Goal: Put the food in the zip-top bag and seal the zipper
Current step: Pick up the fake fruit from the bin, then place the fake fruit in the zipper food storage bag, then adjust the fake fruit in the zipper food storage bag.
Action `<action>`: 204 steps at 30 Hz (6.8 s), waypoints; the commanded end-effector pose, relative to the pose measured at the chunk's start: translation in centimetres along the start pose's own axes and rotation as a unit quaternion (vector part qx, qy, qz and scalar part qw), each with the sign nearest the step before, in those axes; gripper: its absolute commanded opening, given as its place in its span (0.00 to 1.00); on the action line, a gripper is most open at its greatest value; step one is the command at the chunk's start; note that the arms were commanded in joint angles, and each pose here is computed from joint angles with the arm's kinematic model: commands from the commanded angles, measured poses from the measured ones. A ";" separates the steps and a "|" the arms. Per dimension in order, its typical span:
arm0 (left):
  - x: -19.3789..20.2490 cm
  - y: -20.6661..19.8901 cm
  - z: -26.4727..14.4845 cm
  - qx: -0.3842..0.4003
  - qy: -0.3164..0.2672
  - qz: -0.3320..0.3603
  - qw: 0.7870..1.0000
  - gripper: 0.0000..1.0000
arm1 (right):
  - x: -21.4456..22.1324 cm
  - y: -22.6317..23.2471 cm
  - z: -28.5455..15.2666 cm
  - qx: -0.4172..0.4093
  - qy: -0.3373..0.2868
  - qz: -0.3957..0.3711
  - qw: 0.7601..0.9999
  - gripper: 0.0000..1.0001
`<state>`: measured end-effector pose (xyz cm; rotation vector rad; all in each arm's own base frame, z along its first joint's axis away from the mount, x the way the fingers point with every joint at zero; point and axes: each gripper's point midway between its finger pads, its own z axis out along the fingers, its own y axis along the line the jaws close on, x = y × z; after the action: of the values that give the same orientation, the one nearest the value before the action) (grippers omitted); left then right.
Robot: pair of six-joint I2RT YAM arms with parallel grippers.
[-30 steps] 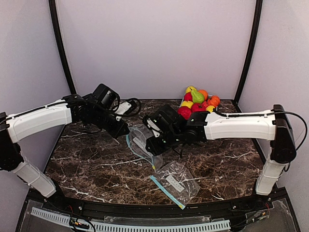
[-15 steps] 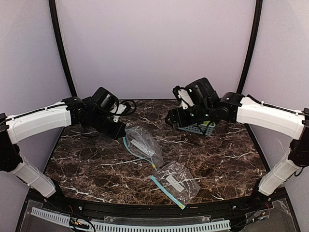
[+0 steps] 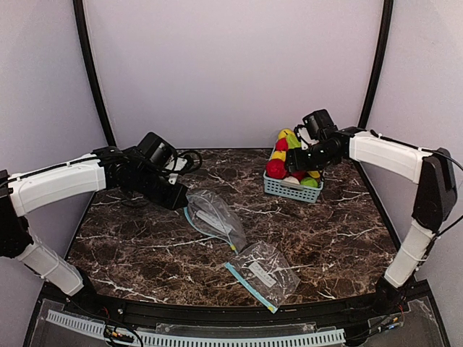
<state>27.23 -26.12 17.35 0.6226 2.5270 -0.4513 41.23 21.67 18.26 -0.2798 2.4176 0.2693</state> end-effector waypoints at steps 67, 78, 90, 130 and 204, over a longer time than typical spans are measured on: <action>0.1 -3.9 -0.9 0.081 -0.007 -0.081 0.993 0.01 | -0.8 7.8 -11.9 -0.213 -0.118 -0.090 0.966 0.62; 0.7 -4.0 -0.9 0.091 -0.009 -0.083 0.992 0.01 | 7.3 23.1 -17.6 -0.462 -0.126 -0.146 0.866 0.62; 1.4 -3.9 -1.0 0.096 -0.014 -0.091 0.991 0.01 | 11.4 30.4 -13.7 -0.468 -0.067 -0.187 0.861 0.61; -1.2 -8.0 -3.7 0.219 -0.063 -0.095 0.969 0.01 | 11.5 23.6 1.8 -0.138 -0.023 -0.115 0.983 0.60; -0.1 -6.6 -3.1 0.204 -0.065 -0.123 0.969 0.01 | 10.1 26.0 2.9 -0.221 -0.029 -0.152 0.963 0.99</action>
<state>22.76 -30.07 21.17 0.4192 2.4034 -1.0407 26.45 44.90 11.69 -0.9190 2.2349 0.7066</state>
